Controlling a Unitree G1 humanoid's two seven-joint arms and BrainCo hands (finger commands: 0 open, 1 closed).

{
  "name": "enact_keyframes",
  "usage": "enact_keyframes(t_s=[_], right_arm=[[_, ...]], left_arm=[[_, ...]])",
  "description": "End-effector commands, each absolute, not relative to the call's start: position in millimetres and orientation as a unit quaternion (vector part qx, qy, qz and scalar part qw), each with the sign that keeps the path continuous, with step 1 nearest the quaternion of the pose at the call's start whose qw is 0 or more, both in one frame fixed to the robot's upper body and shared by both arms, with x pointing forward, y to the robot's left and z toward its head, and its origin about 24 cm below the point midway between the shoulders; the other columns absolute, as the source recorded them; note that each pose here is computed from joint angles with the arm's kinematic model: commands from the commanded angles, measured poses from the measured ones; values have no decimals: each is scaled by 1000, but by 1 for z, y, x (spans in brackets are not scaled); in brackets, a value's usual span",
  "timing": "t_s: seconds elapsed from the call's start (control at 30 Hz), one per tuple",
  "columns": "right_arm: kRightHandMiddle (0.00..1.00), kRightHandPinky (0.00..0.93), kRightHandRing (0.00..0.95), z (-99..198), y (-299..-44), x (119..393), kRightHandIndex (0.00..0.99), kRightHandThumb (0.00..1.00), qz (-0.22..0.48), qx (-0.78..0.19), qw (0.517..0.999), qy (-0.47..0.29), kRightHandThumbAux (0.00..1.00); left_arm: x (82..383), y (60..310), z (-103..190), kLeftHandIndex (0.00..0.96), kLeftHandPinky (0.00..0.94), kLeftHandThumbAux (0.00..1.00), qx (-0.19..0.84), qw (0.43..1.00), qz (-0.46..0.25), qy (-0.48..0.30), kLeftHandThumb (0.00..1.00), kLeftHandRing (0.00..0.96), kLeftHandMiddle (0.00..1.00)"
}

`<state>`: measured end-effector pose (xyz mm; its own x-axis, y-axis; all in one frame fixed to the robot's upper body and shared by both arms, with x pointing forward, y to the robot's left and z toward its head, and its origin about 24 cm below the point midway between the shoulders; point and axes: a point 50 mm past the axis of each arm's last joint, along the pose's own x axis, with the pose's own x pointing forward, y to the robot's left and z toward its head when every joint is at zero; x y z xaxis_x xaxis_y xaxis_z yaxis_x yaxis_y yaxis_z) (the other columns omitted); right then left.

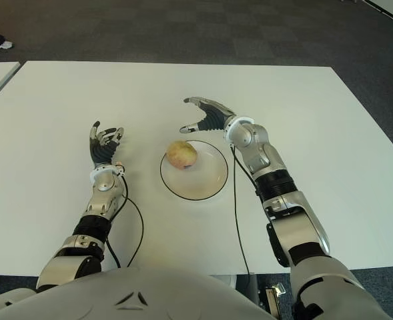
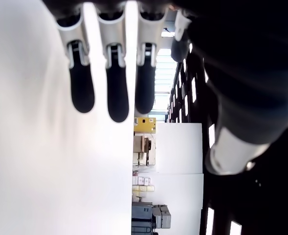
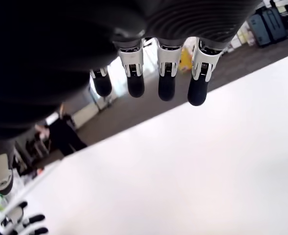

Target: Put the apples into the plate.

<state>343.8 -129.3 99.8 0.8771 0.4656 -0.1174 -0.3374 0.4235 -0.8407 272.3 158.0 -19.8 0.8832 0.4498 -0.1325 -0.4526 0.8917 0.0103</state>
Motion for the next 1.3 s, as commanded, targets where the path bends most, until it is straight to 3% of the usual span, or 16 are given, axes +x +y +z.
enact_keyframes(t_s=[0.03, 0.37, 1.3], right_arm=[[27, 160, 74, 82, -129, 340, 0, 124, 189, -436, 879, -49, 485], [68, 175, 110, 70, -134, 335, 0, 82, 89, -390, 915, -55, 551], [34, 170, 84, 50, -160, 331, 0, 159, -31, -241, 970, 18, 675]], left_arm=[[273, 161, -19, 107, 436, 696, 4, 974, 218, 61, 190, 403, 333], [270, 172, -18, 103, 418, 704, 22, 976, 208, 58, 173, 372, 299], [269, 197, -16, 93, 414, 681, 25, 979, 198, 40, 181, 356, 284]])
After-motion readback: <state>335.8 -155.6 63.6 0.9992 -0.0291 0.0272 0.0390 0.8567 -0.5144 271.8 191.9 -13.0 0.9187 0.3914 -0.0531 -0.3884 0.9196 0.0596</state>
